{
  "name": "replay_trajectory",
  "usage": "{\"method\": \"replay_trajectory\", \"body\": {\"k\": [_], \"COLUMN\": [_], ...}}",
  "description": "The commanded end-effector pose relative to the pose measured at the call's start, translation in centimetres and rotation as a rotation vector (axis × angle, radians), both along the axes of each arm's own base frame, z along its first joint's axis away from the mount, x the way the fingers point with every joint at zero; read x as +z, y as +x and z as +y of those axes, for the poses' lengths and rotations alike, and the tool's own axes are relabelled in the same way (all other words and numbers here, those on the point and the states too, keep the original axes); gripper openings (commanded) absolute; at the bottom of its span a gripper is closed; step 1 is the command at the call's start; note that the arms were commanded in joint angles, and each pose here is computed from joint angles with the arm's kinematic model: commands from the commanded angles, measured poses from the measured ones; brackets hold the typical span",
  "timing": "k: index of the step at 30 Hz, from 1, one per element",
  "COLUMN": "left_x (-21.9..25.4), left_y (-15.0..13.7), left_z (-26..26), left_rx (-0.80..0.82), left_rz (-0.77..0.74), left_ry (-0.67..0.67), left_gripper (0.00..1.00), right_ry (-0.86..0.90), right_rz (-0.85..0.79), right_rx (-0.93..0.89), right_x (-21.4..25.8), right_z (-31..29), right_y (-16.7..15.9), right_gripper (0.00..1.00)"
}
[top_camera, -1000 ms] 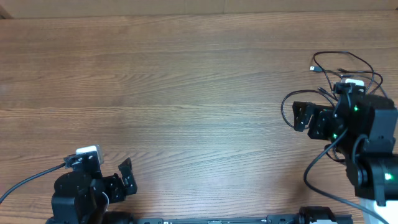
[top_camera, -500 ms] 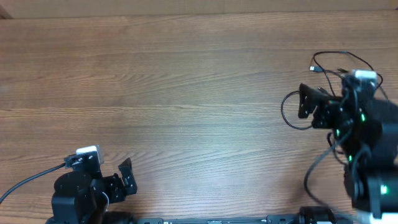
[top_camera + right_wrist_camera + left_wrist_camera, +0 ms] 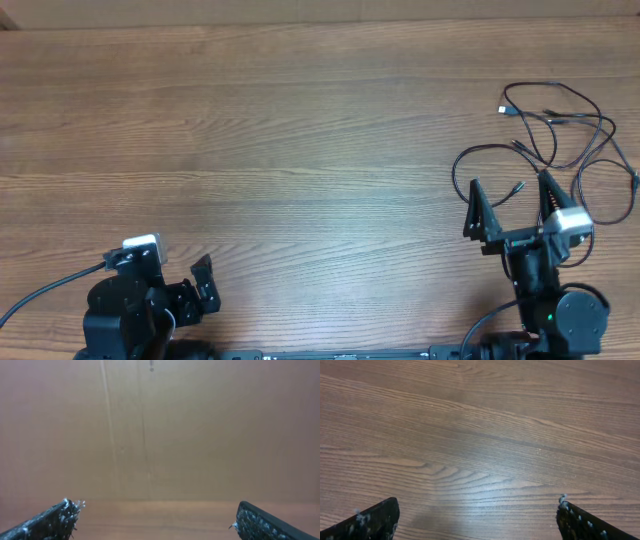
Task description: Untangle cables
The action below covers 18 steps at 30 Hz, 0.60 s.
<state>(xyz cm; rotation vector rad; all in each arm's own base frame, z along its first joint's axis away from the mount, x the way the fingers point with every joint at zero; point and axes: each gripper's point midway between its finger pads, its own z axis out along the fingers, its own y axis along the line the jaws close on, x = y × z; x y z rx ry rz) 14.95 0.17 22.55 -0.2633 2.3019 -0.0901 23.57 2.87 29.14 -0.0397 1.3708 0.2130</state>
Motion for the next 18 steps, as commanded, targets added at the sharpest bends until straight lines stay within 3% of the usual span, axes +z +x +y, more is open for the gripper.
{"method": "replay_trajectory", "body": {"k": [1,10,18], "left_x": [0.0,0.0,0.0], "left_y": [0.0,0.0,0.0], "left_z": [0.2,0.2,0.2], "left_rx": [0.017,0.017,0.017], "left_rz": [-0.004,-0.004,-0.004], "left_ry": [-0.001,-0.001,-0.002], "left_gripper": [0.99,0.99,0.99], "right_ry": [0.003,-0.017,-0.075], "right_rz": [-0.083,-0.130,0.056], "right_rx": [0.011,-0.018,-0.061], "right_x": [-0.3,-3.7,-8.2], "right_z": [0.2,-0.2,-0.7], "right_y": [-0.6,-0.4,0.7], "right_gripper": [1.00,1.00,1.00]}}
